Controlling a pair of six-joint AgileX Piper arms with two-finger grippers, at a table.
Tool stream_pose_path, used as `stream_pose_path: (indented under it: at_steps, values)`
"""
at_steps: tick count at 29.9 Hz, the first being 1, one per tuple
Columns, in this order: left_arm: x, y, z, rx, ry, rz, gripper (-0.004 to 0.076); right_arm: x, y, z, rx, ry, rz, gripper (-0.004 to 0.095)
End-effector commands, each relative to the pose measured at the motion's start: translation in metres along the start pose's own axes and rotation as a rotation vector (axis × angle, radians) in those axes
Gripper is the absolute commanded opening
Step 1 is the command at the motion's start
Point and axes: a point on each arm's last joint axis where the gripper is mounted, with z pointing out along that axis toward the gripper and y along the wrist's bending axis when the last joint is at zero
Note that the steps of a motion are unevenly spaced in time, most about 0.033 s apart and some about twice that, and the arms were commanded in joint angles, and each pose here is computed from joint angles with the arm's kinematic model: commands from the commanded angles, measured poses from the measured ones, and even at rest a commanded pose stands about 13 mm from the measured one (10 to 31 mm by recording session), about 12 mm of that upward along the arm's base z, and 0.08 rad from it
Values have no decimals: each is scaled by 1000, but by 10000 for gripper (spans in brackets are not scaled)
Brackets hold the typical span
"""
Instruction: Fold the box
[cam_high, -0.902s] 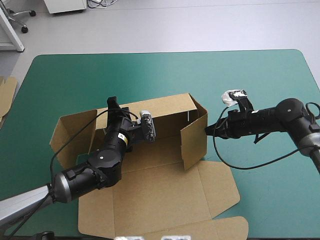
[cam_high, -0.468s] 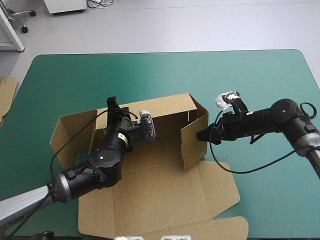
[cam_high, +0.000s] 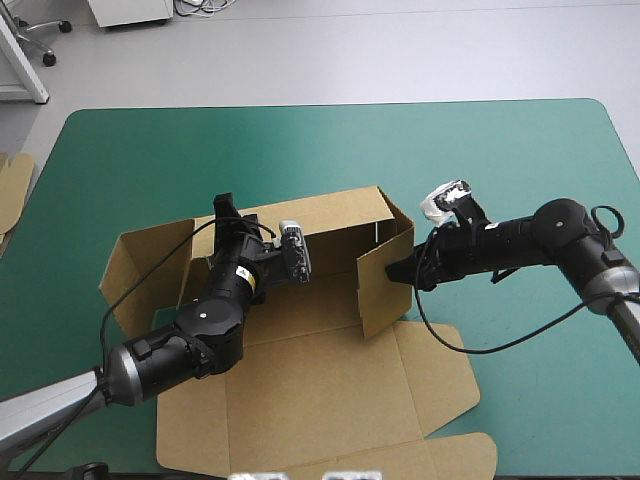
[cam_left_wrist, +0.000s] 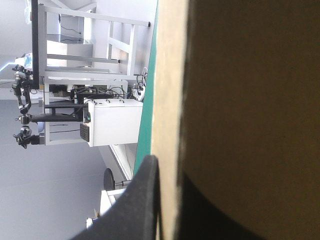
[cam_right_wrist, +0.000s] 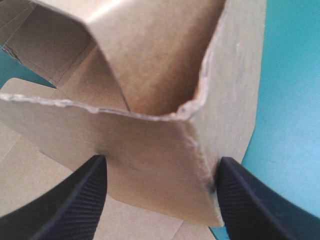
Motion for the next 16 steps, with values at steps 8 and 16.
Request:
stream_pose_path:
  at_steps: [8, 16]
  values:
    - [-3, 7, -6, -5, -26, -68, -14, -14, 18, -7, -20, -74, -57, 595]
    - [-3, 7, -6, -5, -28, -69, -15, -15, 18, -7, -17, -83, -66, 594]
